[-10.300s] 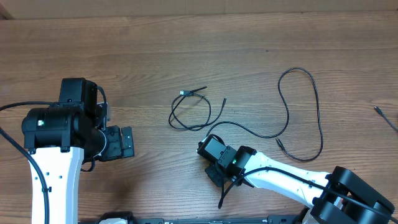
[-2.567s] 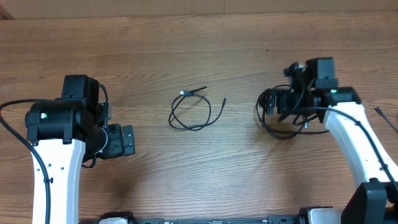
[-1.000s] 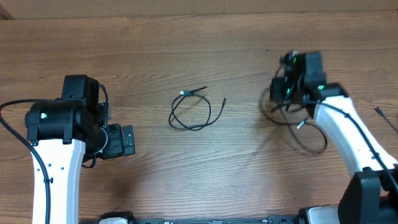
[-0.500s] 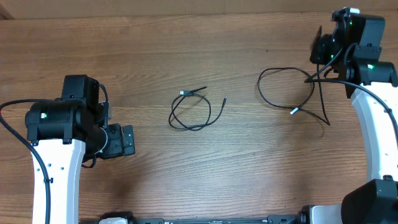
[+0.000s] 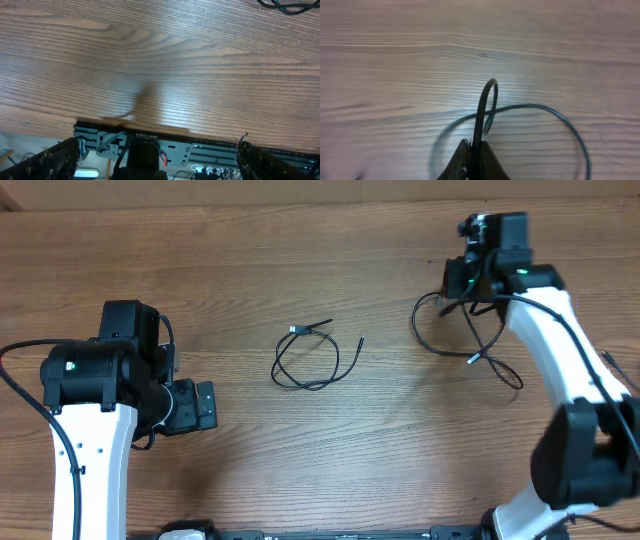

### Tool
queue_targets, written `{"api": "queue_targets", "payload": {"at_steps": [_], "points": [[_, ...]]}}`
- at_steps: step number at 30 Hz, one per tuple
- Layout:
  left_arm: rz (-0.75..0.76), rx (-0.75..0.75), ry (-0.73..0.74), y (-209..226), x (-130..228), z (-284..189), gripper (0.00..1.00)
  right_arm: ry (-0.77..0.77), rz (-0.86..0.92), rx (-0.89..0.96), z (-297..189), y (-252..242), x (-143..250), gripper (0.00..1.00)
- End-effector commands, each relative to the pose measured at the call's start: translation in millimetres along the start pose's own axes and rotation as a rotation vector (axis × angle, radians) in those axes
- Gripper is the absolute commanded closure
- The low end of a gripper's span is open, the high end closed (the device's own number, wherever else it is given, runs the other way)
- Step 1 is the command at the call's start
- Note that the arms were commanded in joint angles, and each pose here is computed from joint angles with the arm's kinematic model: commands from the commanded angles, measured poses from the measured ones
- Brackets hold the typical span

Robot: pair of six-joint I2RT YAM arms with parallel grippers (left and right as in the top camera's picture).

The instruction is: Untangle cables

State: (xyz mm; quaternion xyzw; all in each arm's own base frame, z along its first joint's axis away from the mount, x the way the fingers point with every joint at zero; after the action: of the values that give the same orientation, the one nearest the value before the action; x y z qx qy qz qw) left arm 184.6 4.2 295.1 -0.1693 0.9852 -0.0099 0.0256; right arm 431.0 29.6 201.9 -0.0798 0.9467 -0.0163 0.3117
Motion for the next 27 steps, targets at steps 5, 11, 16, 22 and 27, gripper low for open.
{"api": "queue_targets", "payload": {"at_steps": [5,11,16,22,27], "points": [[0.013,0.009,-0.007,0.5,-2.1,-2.2,0.01,-0.088,0.098,0.307,-25.4,-24.8,-20.3,0.96],[0.013,0.009,-0.007,0.5,-2.1,-2.2,0.00,-0.127,0.242,0.359,-34.6,-30.2,-22.0,0.96],[0.013,0.009,-0.007,0.5,-2.1,-2.2,0.00,-0.101,0.261,0.301,-20.4,-17.3,-18.6,0.96],[0.013,0.009,-0.007,0.5,-2.1,-2.2,0.00,-0.027,0.214,0.160,6.3,9.8,-6.5,0.81],[0.013,0.009,-0.007,0.5,-2.1,-2.2,0.01,0.059,0.162,0.005,31.2,32.7,11.8,0.31]]}}
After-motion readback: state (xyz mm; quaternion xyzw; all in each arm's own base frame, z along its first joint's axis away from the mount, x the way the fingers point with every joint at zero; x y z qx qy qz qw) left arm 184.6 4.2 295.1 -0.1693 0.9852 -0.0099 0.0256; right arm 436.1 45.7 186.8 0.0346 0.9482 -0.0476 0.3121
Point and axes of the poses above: each gripper's point midway between its finger pads, its own z axis out along the fingers, its own y axis along the line the jaws close on, x = y × z, the point moved 8 cm from there along -z, back along the fingers, and after that the axes turned 8 degrees about -z, right-handed, at the moved point
